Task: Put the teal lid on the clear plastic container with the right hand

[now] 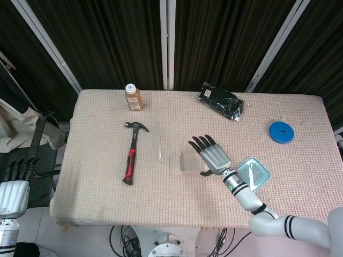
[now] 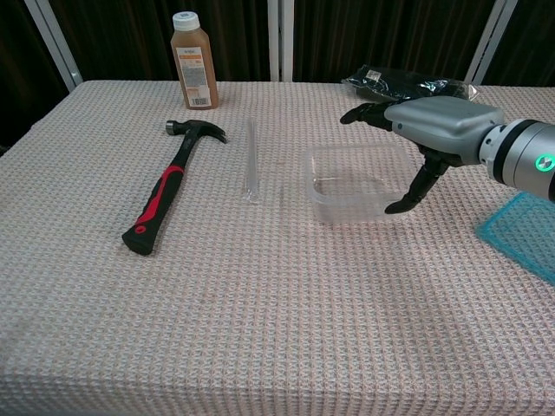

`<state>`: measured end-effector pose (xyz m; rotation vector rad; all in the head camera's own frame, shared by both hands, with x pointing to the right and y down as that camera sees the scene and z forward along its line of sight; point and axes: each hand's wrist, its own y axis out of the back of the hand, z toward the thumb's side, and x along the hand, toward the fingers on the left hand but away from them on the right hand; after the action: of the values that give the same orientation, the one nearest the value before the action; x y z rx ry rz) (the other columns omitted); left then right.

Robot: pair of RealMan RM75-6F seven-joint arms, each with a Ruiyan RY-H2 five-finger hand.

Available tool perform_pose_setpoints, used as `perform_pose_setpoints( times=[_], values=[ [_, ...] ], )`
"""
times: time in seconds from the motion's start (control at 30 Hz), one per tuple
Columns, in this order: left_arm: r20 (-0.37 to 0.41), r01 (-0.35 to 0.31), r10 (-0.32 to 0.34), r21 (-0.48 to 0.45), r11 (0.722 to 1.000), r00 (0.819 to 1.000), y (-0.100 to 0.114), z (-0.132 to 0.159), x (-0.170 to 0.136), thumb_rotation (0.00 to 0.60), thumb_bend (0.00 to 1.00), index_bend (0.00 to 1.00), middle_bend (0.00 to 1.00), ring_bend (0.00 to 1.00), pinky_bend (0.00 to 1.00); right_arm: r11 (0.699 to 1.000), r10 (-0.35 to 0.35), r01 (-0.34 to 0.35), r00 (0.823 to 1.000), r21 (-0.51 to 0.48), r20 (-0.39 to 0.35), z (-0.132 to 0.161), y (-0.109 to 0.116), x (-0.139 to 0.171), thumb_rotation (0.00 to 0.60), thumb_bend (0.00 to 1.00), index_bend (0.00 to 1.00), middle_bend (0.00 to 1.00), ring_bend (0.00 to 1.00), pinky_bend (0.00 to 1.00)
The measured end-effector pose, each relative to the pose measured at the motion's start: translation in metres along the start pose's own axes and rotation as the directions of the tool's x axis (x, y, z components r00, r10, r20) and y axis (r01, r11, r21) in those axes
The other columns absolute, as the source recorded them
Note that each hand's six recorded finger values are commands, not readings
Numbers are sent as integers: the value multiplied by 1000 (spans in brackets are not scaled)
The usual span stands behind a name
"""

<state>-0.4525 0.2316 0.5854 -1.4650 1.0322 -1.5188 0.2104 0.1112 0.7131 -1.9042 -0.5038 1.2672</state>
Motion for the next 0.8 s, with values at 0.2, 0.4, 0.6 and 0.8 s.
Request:
perform_pose_setpoints(
  times=[0.2, 0.4, 0.6, 0.8],
  values=[
    [5, -1, 1, 1, 1000, 1000, 1, 2, 1, 600, 0, 78, 67, 0, 0, 1000, -7, 7, 999, 6, 37, -28, 8, 21, 600, 0, 0, 0, 0, 0],
    [13, -7, 7, 7, 1000, 1000, 4, 5, 2, 600, 0, 78, 67, 0, 0, 997, 0, -3, 999, 73, 44, -62, 16, 70, 600, 0, 0, 0, 0, 0],
    [32, -9, 9, 7, 1000, 999, 5, 15, 4, 600, 0, 78, 67, 0, 0, 982, 100, -107, 994, 158, 54, -96, -6, 118, 600, 0, 0, 0, 0, 0],
    [40, -15, 14, 12, 1000, 999, 9, 21, 2, 600, 0, 78, 67, 0, 0, 968, 134, -153, 985, 197, 106, -130, -24, 141, 600, 0, 0, 0, 0, 0]
  ],
)
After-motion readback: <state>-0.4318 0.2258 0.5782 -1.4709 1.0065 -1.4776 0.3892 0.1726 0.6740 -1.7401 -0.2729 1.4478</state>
